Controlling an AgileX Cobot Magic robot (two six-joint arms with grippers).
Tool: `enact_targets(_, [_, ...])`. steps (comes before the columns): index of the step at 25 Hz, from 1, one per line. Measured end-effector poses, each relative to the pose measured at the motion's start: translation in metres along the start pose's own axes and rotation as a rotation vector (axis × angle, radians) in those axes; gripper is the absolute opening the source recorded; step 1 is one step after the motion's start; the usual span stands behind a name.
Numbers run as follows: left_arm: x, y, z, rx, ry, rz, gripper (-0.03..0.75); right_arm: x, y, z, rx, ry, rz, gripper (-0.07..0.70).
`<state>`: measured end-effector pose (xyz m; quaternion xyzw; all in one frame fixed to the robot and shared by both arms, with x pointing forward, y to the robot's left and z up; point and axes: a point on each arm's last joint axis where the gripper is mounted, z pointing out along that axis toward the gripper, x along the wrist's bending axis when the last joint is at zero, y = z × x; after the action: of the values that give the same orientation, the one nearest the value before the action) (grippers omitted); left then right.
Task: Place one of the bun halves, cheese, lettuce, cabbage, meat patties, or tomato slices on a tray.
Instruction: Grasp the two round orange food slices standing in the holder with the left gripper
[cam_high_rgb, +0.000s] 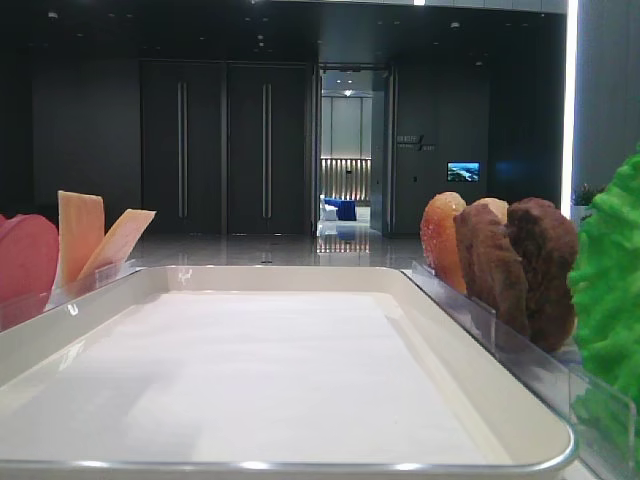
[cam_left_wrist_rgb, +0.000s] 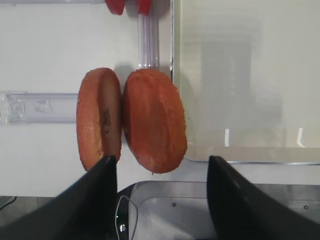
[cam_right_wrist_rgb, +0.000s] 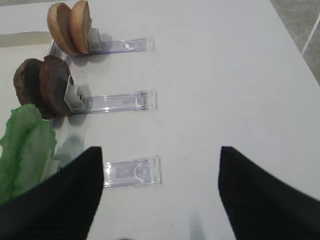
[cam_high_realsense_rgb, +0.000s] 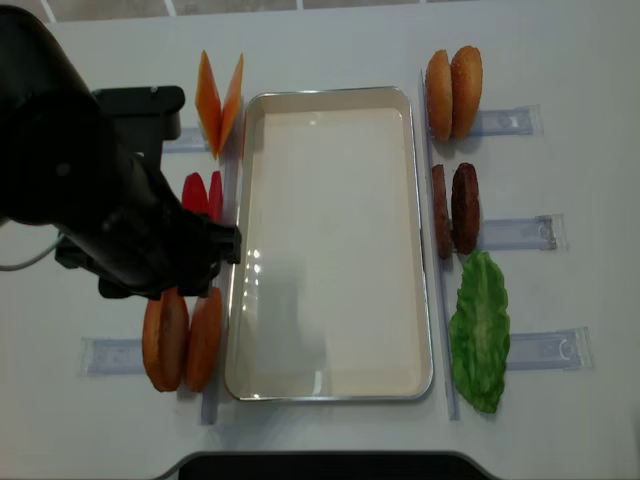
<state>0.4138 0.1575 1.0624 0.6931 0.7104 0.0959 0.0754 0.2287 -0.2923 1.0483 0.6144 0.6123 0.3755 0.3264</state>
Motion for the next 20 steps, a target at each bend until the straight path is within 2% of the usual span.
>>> enact_targets(7, [0.006, -0.012, 0.023, 0.037, 0.043, -0.026, 0.471, 0.0, 0.0, 0.0, 0.0, 0.0, 0.0, 0.447])
enact_targets(13, [-0.007, -0.006, 0.046, 0.054, 0.044, -0.015, 0.471, 0.0, 0.0, 0.0, 0.0, 0.0, 0.0, 0.446])
enact_targets(20, [-0.021, -0.001, 0.06, 0.044, -0.012, -0.023, 0.471, 0.0, 0.0, 0.0, 0.0, 0.0, 0.0, 0.446])
